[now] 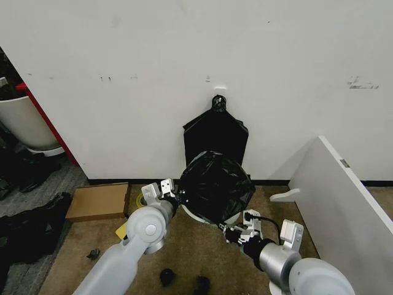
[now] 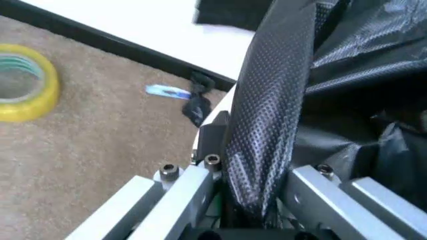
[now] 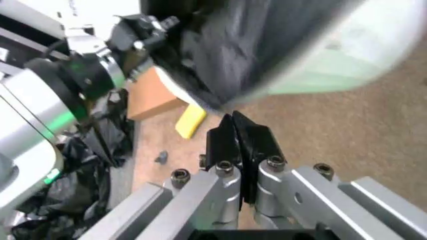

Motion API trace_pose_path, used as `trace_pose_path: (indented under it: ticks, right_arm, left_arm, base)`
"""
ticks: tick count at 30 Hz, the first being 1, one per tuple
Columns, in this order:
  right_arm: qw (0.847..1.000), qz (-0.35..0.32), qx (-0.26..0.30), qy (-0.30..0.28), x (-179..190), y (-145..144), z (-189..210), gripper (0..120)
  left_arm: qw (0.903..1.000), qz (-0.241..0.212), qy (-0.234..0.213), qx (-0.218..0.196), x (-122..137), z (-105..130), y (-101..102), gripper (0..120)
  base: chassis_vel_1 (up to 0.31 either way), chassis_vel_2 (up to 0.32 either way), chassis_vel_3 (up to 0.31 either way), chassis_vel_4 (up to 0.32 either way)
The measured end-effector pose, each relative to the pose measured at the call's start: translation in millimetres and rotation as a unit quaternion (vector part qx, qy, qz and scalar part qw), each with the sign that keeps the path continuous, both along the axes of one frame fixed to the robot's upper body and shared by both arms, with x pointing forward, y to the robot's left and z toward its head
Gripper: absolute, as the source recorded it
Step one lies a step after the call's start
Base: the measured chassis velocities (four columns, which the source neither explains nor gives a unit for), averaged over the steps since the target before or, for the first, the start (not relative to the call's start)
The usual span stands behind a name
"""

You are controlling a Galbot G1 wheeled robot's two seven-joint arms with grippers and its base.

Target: Place the garbage bag over the trash bin.

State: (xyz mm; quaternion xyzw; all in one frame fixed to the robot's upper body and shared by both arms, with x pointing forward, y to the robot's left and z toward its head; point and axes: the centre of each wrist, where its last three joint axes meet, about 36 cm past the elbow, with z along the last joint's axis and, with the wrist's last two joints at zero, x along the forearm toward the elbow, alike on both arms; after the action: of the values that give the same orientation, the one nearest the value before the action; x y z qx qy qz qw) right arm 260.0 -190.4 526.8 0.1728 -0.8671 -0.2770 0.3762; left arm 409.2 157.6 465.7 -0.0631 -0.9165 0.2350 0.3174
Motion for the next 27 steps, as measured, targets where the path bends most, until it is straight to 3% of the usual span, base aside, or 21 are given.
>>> trace_pose_path:
  ticks: [8,14,27]
  right_arm:
    - [1.000,0.011,-0.014,0.016,-6.1,-0.4,0.5,0]
    - [1.000,-0.010,0.017,-0.002,-3.3,-2.5,3.0,4]
    - [0.997,-0.015,0.076,-0.019,-5.3,-0.1,3.8,52]
  left_arm:
    - [0.9999,0.012,-0.007,-0.004,2.0,0.8,2.3,1]
    - [0.9999,0.011,-0.010,-0.004,1.0,2.0,2.5,1]
    - [0.9999,0.007,-0.006,-0.006,-3.8,1.6,1.2,1]
  base:
    - [0.000,0.000,0.000,0.000]
    - [0.000,0.000,0.000,0.000]
    - [0.000,0.000,0.000,0.000]
